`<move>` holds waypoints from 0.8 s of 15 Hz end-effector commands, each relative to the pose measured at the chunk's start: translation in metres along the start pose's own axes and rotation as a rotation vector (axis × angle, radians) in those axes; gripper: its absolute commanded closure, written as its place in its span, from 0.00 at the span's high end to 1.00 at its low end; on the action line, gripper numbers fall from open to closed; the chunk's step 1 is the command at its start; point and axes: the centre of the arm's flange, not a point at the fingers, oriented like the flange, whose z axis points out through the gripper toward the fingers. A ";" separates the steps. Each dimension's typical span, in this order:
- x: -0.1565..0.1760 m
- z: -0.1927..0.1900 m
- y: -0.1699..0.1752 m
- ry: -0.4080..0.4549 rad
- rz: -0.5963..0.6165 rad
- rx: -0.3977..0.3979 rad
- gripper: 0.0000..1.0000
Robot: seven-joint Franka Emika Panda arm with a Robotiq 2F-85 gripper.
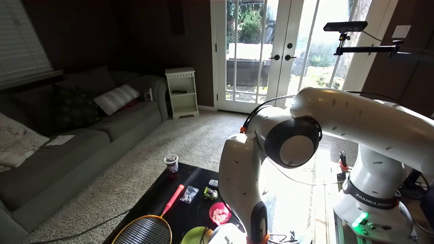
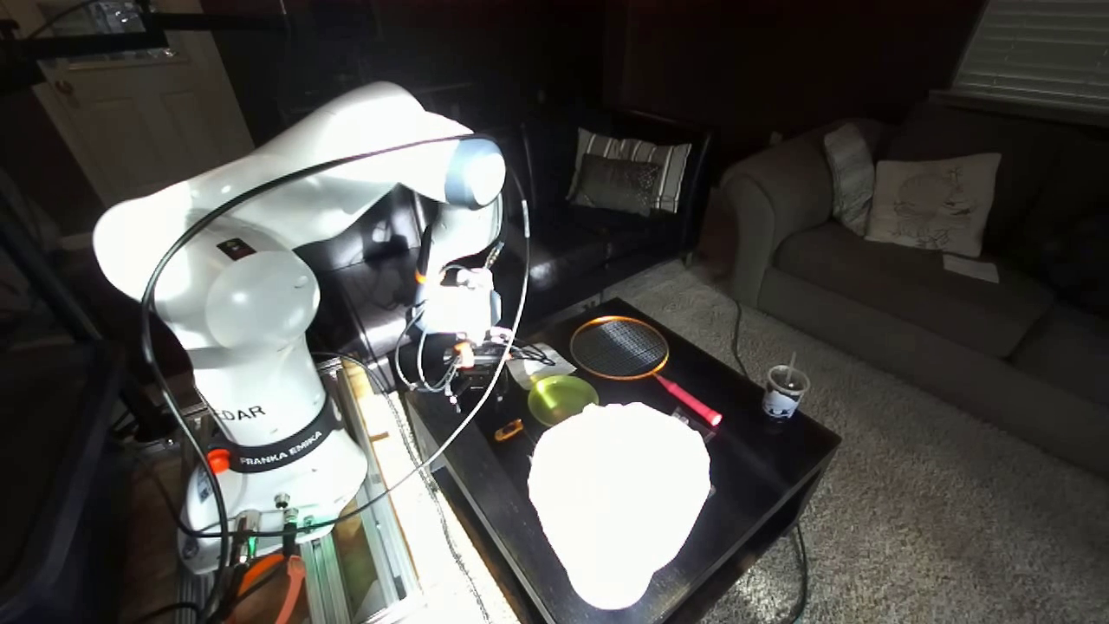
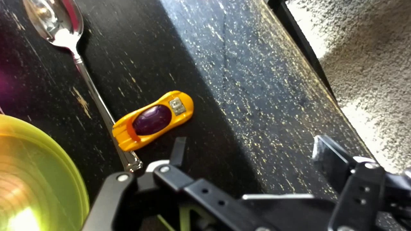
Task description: Pick up the orange object and place it back on the table.
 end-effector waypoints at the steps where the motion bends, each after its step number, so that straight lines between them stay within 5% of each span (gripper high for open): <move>1: -0.005 -0.002 0.000 0.010 0.012 0.005 1.00; 4: 0.003 -0.008 -0.005 -0.003 0.031 -0.007 1.00; 12: -0.012 -0.012 0.039 0.034 0.479 0.095 1.00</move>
